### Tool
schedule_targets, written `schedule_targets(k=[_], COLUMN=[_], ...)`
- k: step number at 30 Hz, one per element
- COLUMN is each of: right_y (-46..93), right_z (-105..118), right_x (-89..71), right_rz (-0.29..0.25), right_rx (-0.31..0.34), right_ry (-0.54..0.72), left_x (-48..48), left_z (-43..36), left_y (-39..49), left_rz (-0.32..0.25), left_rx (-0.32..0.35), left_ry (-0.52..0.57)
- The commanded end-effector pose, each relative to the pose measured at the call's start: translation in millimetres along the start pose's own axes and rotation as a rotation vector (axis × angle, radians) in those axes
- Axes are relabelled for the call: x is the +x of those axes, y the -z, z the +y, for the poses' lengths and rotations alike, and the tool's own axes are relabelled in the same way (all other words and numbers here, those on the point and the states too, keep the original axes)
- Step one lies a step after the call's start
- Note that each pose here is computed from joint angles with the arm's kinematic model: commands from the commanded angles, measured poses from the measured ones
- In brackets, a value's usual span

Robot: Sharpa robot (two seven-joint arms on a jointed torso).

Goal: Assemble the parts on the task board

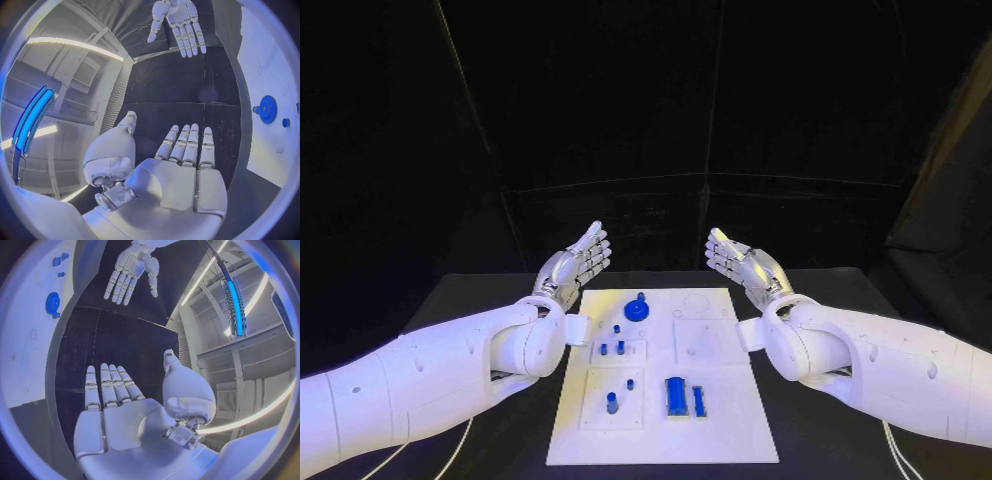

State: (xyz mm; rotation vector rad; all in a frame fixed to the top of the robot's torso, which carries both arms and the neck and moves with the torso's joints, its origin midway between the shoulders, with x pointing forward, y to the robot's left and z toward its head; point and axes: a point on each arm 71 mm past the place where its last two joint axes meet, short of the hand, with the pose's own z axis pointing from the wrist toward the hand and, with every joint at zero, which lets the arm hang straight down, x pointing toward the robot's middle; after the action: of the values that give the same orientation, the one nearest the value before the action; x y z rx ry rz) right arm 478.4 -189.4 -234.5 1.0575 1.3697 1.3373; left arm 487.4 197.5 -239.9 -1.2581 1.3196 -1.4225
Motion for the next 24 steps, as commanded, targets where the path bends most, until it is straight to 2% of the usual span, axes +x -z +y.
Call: schedule_targets(k=[1, 4, 9, 24], right_y=[8.8, 14.1, 16.8, 16.8], right_z=[6, 9, 11, 11], right_x=[-3.8, -1.3, 0.0, 0.0], right_rz=[-0.166, -0.184, -0.194, -0.194], right_rx=[0.007, 0.013, 0.016, 0.016], right_ry=[-0.034, -0.047, -0.053, -0.053], left_x=[1.3, 6.5, 11.1, 11.7], left_z=[-6.9, -9.8, -12.8, -13.2], left_y=[10.1, 17.2, 24.0, 24.9], left_rz=[-0.128, -0.147, -0.165, -0.167], left_rx=[0.041, 0.047, 0.053, 0.054], left_ry=[-0.106, -0.116, -0.126, -0.127])
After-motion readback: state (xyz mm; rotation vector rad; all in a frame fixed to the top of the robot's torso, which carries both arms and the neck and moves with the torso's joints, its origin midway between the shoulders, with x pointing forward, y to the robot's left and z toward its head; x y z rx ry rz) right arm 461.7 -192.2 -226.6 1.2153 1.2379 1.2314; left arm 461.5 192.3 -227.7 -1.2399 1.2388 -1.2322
